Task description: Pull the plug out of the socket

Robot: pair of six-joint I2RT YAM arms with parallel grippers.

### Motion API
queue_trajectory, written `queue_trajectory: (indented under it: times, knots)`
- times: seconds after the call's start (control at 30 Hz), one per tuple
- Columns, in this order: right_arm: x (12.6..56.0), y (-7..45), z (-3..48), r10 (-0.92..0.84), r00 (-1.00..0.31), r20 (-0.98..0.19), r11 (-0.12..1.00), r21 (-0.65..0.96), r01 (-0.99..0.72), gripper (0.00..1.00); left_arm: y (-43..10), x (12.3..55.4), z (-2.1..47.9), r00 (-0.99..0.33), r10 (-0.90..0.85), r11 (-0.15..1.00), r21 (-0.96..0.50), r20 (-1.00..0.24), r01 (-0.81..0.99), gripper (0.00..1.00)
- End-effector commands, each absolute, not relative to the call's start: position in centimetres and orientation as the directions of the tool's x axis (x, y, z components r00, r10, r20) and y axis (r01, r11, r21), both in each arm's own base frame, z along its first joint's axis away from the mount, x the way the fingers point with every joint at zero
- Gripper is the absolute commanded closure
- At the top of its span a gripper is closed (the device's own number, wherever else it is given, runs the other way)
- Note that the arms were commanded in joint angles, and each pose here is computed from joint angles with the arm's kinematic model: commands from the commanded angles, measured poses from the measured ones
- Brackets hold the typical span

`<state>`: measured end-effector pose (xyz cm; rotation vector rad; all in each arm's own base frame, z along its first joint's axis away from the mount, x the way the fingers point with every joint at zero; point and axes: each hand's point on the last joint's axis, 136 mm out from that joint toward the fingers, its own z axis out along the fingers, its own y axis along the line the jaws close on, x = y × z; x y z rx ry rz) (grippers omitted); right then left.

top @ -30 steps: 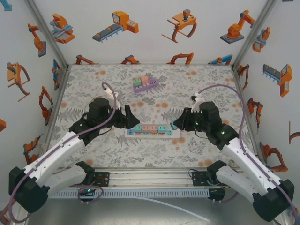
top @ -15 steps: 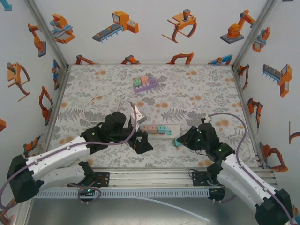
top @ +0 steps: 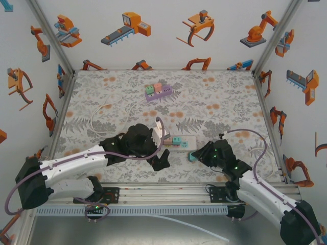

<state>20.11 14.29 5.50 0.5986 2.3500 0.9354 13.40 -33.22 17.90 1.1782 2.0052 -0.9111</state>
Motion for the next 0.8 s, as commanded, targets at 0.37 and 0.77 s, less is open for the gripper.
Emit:
queue_trajectory:
  times: [0.37, 0.77]
  knots:
    - [19.1, 12.0, 3.7, 0.589, -0.737, -0.332, 0.715, 0.64, 0.283, 0.49, -31.8, 14.7, 20.7, -0.331, 0.366, 0.424, -0.161, -0.87, 0.891, 0.03]
    - [20.3, 11.4, 9.5, 0.516, -0.693, -0.503, 0.78, 0.61, 0.139, 0.42, -30.2, 16.1, 21.7, -0.318, 0.32, 0.515, -0.118, -0.892, 0.849, 0.03]
